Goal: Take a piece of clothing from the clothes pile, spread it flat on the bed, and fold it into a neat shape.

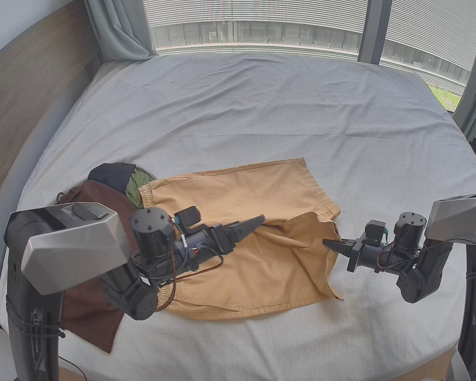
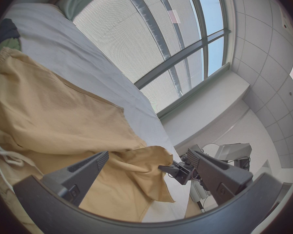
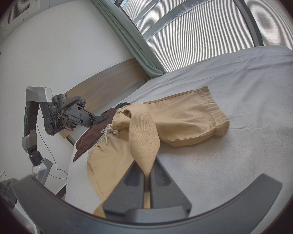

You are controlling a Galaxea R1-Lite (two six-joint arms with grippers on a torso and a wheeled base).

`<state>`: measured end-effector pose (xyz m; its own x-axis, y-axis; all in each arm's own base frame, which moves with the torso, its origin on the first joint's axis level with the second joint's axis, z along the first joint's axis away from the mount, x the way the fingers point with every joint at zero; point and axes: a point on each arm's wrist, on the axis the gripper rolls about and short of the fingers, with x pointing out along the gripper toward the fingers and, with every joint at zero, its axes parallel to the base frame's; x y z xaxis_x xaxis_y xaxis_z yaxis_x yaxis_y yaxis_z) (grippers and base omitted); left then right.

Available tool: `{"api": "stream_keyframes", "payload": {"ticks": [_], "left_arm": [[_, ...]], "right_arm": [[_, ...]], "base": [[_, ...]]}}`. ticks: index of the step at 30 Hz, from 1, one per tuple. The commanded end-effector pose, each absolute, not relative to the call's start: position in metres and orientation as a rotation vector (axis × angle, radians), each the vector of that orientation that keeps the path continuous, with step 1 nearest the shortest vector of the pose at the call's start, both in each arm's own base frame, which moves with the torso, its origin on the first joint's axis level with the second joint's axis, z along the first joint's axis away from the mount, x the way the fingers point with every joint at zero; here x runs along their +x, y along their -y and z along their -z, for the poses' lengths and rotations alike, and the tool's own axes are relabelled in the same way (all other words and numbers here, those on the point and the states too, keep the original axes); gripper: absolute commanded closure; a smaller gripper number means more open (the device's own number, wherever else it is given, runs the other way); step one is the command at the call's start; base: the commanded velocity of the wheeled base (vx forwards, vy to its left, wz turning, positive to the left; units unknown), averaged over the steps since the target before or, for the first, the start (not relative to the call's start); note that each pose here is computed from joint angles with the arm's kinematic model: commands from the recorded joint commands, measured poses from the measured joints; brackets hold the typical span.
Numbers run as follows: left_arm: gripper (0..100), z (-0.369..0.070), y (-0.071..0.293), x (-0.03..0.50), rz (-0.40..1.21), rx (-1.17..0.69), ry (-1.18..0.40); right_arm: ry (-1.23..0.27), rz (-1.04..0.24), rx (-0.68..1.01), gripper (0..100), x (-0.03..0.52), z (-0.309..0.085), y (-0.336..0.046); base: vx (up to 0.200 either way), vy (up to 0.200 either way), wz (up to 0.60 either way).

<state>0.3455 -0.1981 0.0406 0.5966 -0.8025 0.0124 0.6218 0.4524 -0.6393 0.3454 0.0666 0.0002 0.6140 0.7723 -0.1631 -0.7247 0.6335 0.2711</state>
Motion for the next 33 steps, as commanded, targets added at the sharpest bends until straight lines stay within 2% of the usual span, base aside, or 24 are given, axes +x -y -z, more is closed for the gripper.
{"api": "stream_keyframes", "payload": {"ticks": [1,13,21,26,33], "left_arm": [[0,-0.041,0.180,0.347,0.856,-0.646,-0.309],[0,-0.047,0.123,0.334,0.856,-0.607,-0.362],[0,-0.037,0.084,0.331,0.805,-0.503,-0.357],[0,-0.034,0.069,0.333,0.760,-0.501,-0.351],[0,-0.027,0.067,0.333,0.756,-0.453,-0.349]], "right_arm": [[-0.275,-0.848,0.189,100,0.349,0.003,-0.059],[-0.256,-0.810,0.192,100,0.360,0.006,-0.046],[-0.255,-0.788,0.198,100,0.366,0.012,-0.039],[-0.254,-0.771,0.200,100,0.371,0.017,-0.033],[-0.238,-0.748,0.198,100,0.375,0.017,-0.025]], "base": [[0.000,0.000,0.00],[0.000,0.000,0.00],[0.000,0.000,0.00],[0.000,0.000,0.00],[0.000,0.000,0.00]]}}
